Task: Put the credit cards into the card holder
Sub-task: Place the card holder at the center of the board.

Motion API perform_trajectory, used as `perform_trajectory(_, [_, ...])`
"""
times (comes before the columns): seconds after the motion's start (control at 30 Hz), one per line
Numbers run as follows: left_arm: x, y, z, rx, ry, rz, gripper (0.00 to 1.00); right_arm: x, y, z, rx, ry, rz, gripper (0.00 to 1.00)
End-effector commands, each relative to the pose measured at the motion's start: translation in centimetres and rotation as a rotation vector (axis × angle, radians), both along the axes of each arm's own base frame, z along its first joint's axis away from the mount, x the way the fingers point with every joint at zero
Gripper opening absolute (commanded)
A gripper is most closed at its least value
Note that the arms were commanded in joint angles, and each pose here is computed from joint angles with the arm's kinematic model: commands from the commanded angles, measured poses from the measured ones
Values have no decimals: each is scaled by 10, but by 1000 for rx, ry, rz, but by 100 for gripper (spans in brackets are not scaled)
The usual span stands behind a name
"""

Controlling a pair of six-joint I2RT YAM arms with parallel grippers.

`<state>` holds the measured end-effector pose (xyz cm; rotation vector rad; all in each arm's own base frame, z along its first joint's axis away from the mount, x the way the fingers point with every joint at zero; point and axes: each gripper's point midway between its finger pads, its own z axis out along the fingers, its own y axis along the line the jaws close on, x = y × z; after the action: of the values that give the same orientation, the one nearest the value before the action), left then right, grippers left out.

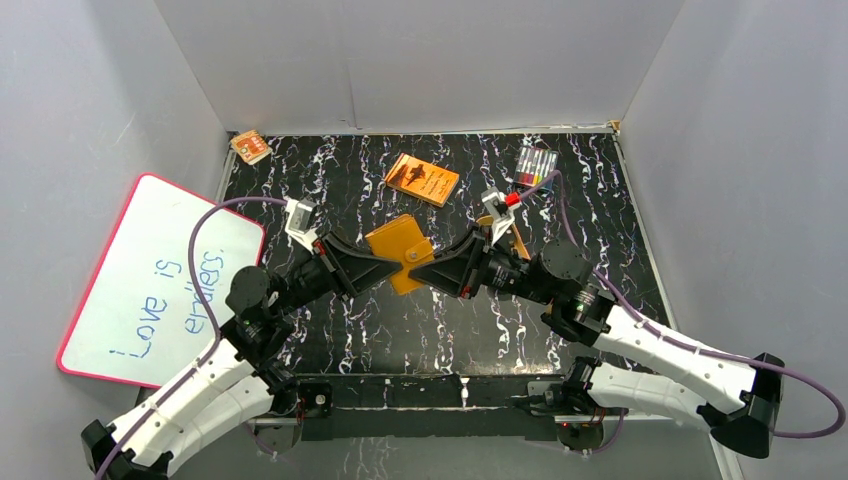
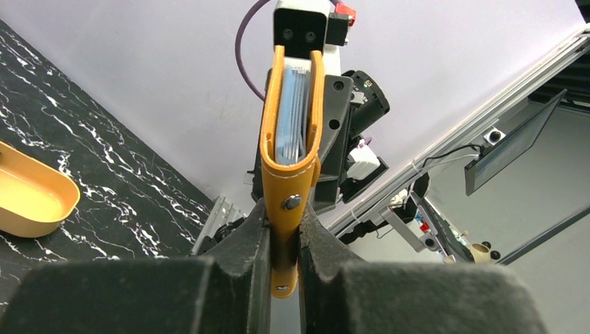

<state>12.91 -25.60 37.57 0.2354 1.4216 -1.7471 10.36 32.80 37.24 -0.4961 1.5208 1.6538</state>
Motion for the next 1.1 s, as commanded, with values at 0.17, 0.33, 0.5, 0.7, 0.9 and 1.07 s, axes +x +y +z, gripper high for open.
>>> perform_trajectory(0.17, [-20, -2, 18, -10, -71, -94, 0, -15, -11, 26, 41, -61, 47, 43])
perform_trajectory(0.33, [-24, -6, 19, 1, -67, -138, 0, -21, -9, 30, 33, -80, 85, 38])
perform_trajectory(0.5, [-22, -5, 18, 15, -61, -121, 7, -24, -11, 30, 38, -92, 91, 11])
perform_trajectory(0.7, [-21, -2, 11, 32, -59, -94, 65, -22, -15, 27, 80, -52, 73, 0])
perform_trajectory(0.9, [-18, 0, 9, 18, -59, -71, 67, -21, -13, 21, 119, -6, 78, 0])
perform_trajectory(1.07, [-13, 1, 9, -2, -69, -41, 61, -22, -11, 15, 144, 35, 93, 0])
